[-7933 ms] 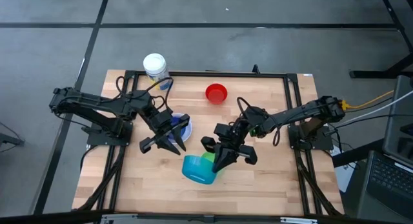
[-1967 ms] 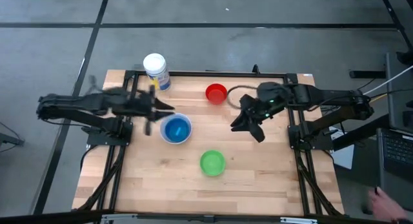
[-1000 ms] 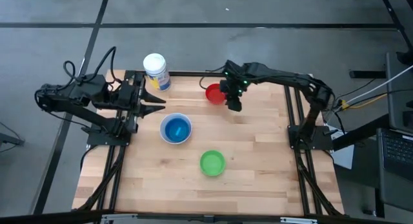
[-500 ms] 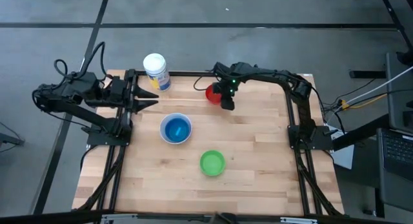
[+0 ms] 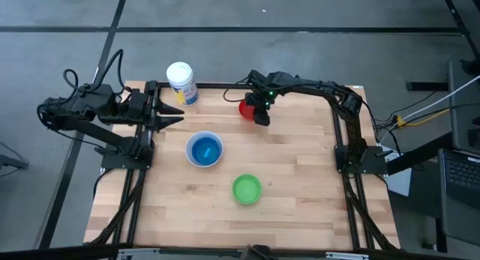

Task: Nest bowls inside each other
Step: Stack the red bowl on the blue bowl

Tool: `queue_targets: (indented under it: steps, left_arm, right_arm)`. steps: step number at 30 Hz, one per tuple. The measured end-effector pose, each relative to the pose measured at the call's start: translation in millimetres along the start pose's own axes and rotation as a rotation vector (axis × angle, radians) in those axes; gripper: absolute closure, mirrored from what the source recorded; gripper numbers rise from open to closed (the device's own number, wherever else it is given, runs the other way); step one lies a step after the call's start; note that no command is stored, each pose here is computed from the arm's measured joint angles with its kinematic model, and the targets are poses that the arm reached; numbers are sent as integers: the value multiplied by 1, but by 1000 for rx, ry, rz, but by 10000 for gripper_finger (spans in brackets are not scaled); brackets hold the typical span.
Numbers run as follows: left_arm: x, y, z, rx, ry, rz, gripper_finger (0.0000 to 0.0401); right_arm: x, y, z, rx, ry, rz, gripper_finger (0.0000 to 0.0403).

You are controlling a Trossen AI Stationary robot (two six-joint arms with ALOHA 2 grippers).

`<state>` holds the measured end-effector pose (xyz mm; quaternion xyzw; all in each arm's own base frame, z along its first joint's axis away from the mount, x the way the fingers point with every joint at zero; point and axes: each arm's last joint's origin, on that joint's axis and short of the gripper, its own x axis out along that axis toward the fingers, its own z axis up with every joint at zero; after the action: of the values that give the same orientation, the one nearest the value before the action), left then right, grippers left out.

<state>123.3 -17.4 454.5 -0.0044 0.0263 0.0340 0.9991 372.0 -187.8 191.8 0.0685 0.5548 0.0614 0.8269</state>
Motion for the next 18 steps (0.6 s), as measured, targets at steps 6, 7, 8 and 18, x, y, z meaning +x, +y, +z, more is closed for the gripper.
queue_targets:
  steps: [6,7,8,18]
  left_arm:
    - [0,0,0,-8,0,0,331]
    - [0,0,0,-10,0,0,331]
    - [0,0,0,-12,0,-1,331]
    - [0,0,0,-30,0,-2,331]
  right_arm:
    - [7,-1,2,23,-18,28,265]
    - [10,-1,3,19,-27,30,266]
    - [12,0,4,18,-29,31,267]
    - [33,-3,0,48,13,56,255]
